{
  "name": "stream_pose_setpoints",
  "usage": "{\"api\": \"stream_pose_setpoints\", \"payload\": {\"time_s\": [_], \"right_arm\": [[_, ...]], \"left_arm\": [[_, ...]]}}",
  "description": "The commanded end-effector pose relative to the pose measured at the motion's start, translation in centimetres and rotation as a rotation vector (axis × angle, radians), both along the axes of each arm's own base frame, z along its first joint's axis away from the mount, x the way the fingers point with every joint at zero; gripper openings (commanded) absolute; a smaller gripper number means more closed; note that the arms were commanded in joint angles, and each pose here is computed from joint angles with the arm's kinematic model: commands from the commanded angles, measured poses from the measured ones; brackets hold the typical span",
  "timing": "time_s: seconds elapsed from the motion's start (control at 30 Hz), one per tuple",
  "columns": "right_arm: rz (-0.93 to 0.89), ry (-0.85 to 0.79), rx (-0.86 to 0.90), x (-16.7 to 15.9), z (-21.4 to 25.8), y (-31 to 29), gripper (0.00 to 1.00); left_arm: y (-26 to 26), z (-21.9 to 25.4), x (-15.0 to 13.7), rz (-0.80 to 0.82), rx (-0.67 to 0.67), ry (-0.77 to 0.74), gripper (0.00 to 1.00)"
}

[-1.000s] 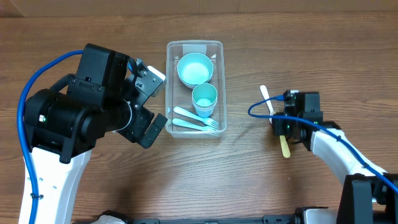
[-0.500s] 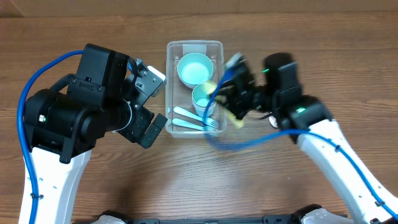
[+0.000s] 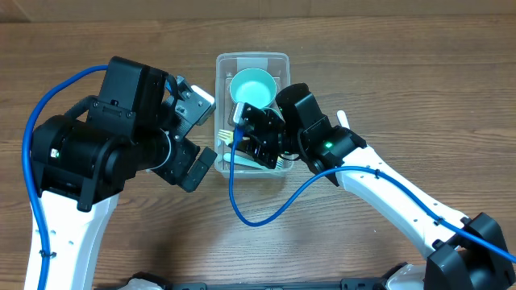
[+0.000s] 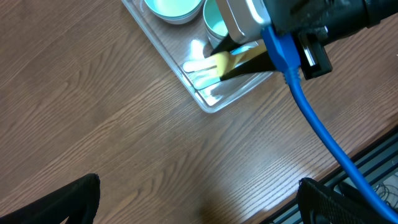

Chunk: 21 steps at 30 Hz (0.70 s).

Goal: Pack container
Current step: 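Lower the yellow fork into the container and release it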

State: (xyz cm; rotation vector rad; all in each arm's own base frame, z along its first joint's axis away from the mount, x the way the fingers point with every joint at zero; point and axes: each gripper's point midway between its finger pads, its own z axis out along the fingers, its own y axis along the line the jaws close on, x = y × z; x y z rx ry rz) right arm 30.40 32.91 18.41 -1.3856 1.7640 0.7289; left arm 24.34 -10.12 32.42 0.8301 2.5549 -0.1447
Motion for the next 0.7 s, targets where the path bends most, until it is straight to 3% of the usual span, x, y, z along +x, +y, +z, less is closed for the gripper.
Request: {"api": "stream_pose_setpoints", "payload": {"time_s": [0.0,0.07,0.23,0.33,0.4,0.53,0.67], "right_arm": [[-0.022,-0.041,0.009,0.9,1.0,0.2,0.66],[-0.064,-0.001,0.056,1.0,2.2,0.4,0.74],[-0.167,-0.083,0.169,0.2,9.8,-2.0,0.71],[-0.600,-0.116,0.120,2.8,12.2,-9.8,0.70],[-0.897,-0.064,0.066,4.0,11.4,-16.0,0.72],[-1.256,0.162,-0.031,4.8,6.0,-24.9,0.72],[-1.359,0.401,-0.175,5.7,-3.0,-29.3,0.71]], "left_arm": [[-0.1,0.0,0.1,-0.023,0.002,-0.003,1.00],[-0.1,0.0,0.1,-0.023,0.002,-0.003,1.00],[-0.1,0.0,0.1,-0.024,0.002,-0.003,1.00],[-0.1,0.0,0.1,-0.024,0.002,-0.003,1.00],[-0.1,0.0,0.1,-0.023,0.002,-0.003,1.00],[-0.1,0.0,0.1,-0.024,0.002,-0.003,1.00],[-0.1,0.0,0.1,-0.024,0.002,-0.003,1.00]]}}
